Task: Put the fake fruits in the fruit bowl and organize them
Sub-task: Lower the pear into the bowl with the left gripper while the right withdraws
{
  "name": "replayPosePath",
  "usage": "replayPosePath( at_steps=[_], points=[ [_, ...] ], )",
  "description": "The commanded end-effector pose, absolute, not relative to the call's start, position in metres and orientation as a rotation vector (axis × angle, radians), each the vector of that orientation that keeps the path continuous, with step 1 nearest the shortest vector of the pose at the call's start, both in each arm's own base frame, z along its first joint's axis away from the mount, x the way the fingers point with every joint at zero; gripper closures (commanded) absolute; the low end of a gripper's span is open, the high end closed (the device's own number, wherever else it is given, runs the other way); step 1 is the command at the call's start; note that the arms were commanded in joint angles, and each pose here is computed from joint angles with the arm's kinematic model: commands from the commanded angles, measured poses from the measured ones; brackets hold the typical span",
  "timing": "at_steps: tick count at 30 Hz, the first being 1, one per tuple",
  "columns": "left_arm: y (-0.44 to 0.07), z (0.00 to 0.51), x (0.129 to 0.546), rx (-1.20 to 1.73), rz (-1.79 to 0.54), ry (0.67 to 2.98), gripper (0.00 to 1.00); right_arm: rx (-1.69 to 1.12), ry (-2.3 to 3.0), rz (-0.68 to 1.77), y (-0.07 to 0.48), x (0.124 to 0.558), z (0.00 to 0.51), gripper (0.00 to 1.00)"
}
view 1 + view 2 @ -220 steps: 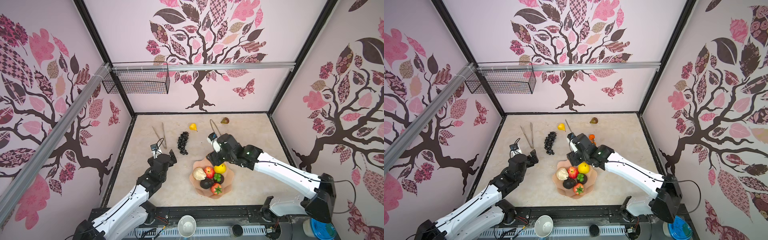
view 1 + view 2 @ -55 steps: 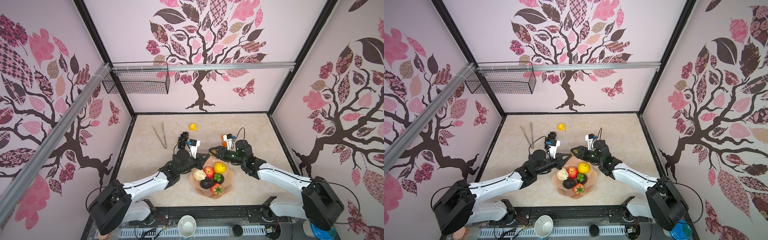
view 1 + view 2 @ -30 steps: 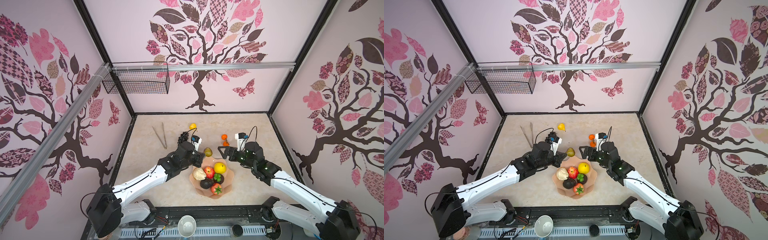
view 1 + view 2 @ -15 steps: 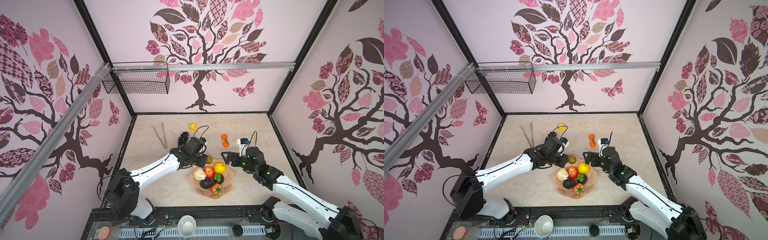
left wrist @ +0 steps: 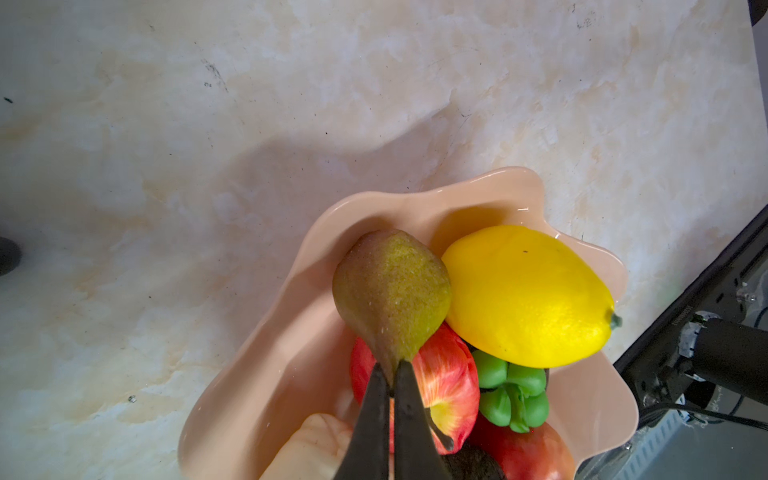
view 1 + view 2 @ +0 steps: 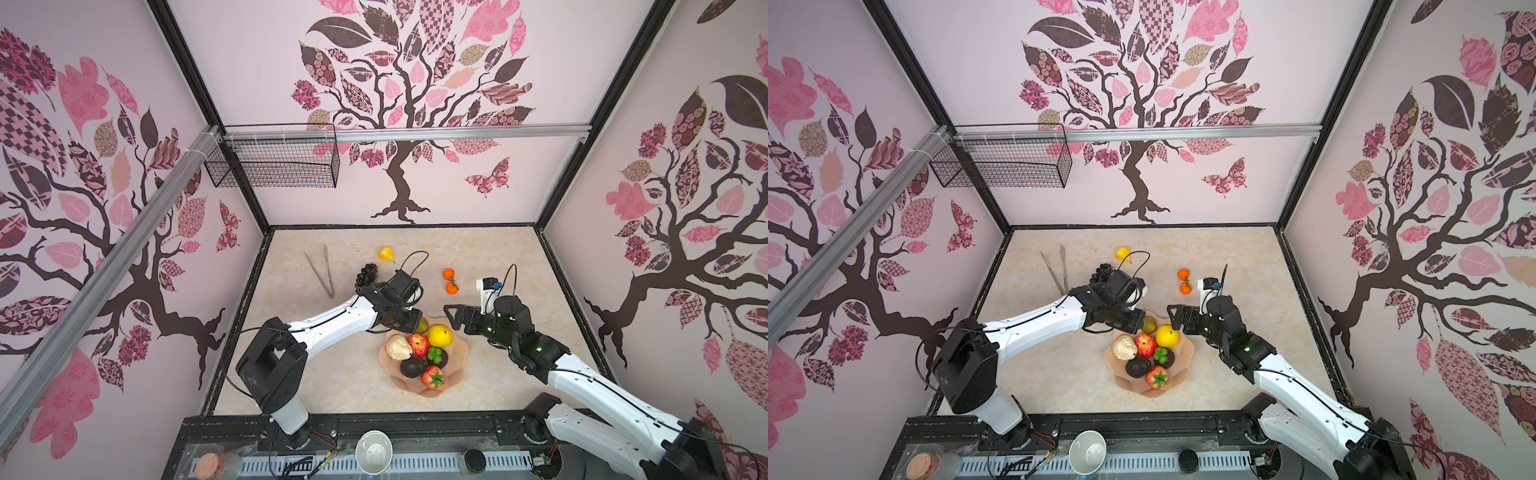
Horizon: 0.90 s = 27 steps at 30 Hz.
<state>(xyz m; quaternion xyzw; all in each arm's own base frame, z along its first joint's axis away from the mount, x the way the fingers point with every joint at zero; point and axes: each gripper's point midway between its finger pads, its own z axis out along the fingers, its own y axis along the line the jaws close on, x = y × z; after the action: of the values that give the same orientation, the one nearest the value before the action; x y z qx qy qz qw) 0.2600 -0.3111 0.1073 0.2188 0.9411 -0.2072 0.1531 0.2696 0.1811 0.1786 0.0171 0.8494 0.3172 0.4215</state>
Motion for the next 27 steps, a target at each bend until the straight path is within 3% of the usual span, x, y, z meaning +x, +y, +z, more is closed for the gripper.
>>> replayPosePath(
  at_steps=[1,27],
  points=[
    [-0.321,0.119,0.264,0.650,-0.619,2.672,1.00,0.040,2.127,0.789,0.180,0.270,0.178,0.07],
    [-0.326,0.146,0.273,0.608,-0.675,2.554,0.62,0.031,2.134,0.735,0.176,0.273,0.180,0.07]
  ],
)
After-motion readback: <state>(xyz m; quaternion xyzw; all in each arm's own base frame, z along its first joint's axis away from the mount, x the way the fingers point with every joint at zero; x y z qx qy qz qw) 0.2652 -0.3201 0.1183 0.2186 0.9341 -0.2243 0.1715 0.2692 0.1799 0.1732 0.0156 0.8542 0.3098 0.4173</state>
